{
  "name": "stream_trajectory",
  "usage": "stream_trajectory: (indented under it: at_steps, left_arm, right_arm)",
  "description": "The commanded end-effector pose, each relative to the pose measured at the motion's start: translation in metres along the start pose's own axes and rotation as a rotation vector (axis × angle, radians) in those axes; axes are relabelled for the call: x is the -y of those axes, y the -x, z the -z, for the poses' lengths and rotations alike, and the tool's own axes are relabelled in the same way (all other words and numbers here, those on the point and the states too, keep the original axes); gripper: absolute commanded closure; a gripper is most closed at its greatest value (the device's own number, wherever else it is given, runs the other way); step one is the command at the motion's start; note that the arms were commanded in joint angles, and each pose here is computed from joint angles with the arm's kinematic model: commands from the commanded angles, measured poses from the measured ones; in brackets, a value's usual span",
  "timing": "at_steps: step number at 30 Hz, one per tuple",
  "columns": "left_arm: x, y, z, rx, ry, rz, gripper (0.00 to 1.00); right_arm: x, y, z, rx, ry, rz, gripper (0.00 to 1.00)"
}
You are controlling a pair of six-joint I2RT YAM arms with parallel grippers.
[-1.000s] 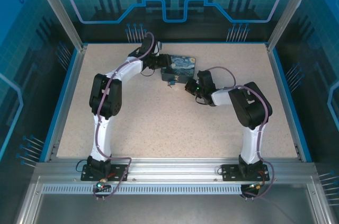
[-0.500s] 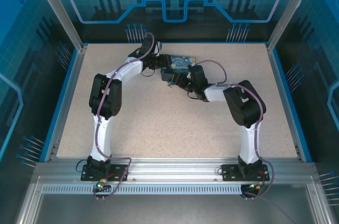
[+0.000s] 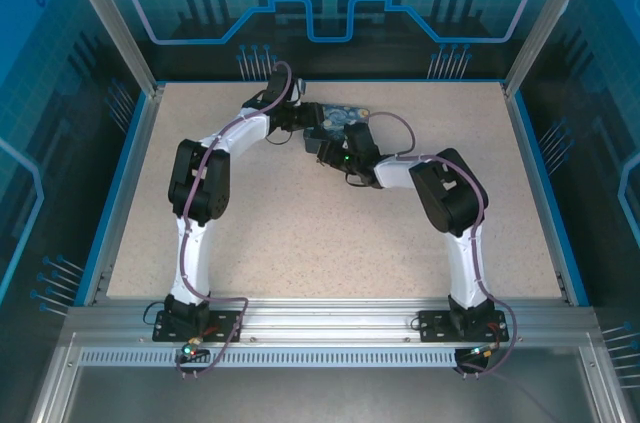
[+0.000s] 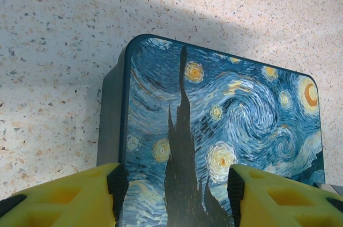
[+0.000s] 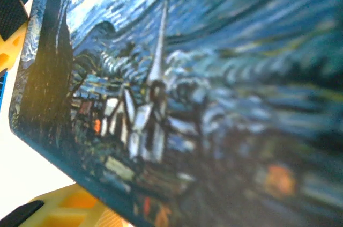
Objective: Unlock a padlock with a key
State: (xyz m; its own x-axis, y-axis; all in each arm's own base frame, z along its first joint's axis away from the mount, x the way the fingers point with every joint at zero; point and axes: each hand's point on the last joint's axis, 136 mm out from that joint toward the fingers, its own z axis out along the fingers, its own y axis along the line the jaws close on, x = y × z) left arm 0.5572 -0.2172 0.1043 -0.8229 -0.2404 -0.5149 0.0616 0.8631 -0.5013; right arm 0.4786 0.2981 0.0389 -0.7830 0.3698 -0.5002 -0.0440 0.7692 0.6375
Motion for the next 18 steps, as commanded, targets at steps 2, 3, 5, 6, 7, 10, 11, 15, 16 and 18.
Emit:
stream_trajectory:
  at_steps: [2, 3, 5, 6, 7, 10, 11, 15, 16, 18]
  left_arm:
    - [-0.014, -0.054, -0.016, -0.161, 0.041, 0.042, 0.44]
    - [-0.014, -0.055, -0.016, -0.162, 0.040, 0.042, 0.44]
    - [-0.014, -0.055, -0.016, -0.164, 0.040, 0.044, 0.44]
    - [-0.012, -0.055, -0.016, -0.164, 0.037, 0.043, 0.44]
    - [-0.012, -0.055, -0.015, -0.166, 0.036, 0.043, 0.44]
    - [-0.012, -0.056, -0.015, -0.167, 0.035, 0.047, 0.44]
    - [-0.011, -0.055, -0.014, -0.165, 0.033, 0.047, 0.45]
    - [-0.009, -0.057, -0.015, -0.168, 0.029, 0.048, 0.45]
    - [-0.009, -0.057, -0.015, -0.169, 0.029, 0.050, 0.45]
    - [-0.008, -0.058, -0.016, -0.171, 0.025, 0.049, 0.45]
  right_arm:
    - [0.013, -0.024, -0.014, -0.054, -0.033, 0.009, 0.55]
    - [0.012, -0.026, -0.015, -0.052, -0.018, -0.002, 0.56]
    - [0.008, -0.028, -0.016, -0.046, 0.021, -0.028, 0.61]
    - [0.008, -0.028, -0.016, -0.040, 0.034, -0.046, 0.64]
    - [0.008, -0.029, -0.017, -0.036, 0.038, -0.061, 0.67]
    - [0.007, -0.031, -0.020, -0.031, 0.045, -0.076, 0.75]
    - [0.005, -0.032, -0.021, -0.033, 0.046, -0.072, 0.75]
    - [0.003, -0.036, -0.022, -0.035, 0.030, -0.044, 0.74]
    - [0.002, -0.036, -0.023, -0.033, 0.031, -0.042, 0.73]
    - [0.000, -0.038, -0.025, -0.042, 0.037, -0.042, 0.67]
